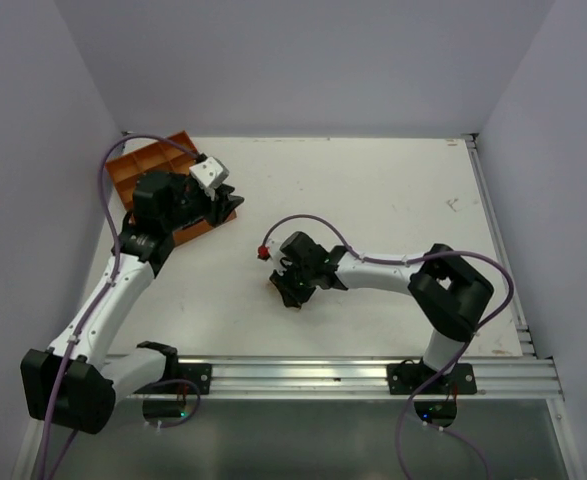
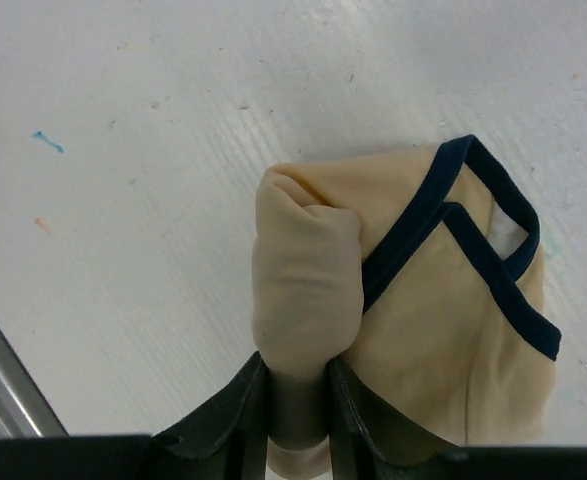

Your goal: Roll the underwear

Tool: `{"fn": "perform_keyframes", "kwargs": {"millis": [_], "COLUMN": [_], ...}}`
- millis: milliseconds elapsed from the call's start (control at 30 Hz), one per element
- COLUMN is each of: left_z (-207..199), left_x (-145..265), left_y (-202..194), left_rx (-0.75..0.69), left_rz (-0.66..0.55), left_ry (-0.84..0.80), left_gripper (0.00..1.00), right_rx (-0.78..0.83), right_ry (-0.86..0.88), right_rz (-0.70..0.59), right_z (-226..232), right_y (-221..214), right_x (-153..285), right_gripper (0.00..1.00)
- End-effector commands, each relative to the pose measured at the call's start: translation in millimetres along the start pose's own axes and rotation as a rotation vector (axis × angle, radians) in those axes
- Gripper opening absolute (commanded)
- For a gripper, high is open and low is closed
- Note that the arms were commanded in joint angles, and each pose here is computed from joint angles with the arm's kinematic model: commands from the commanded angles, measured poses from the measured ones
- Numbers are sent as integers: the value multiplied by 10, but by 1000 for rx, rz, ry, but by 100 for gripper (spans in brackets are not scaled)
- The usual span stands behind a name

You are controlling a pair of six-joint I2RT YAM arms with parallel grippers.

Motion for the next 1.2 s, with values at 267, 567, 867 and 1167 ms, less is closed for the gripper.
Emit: {"fn": "perform_keyframes", "kwargs": {"millis": [267,567,867,1167], "left_z": [-364,-969,-1304,-1345], "left_x": [-227,-256,-572,-668], "left_y": [-247,-699,-1111,-1205], "left_rx": [-14,-317,-344,-392], "left_rz": [-115,-128,39,95], "left_ry": [-405,-688,-981,-1015], "left_gripper": [36,42,43,43], "right_rx": [-231,-389,-451,-507], "right_ry": [250,336,381,432], "right_rz": [246,282,305,293], "right_z": [-186,-407,-448,-498], "right_y": [-417,-423,-453,-461], "right_x": [-219,-284,-330,-361], "right_gripper": [28,27,27,27]}}
Point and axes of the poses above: each gripper's point midway between its finger pads, its own x axis back along the fingers, its own z axis along the line the jaws close on, y = z × x, the point moved 9 cm from there along x, back along the fingers, and after that the axes turned 13 degrees about -x, right-handed, at the moved point
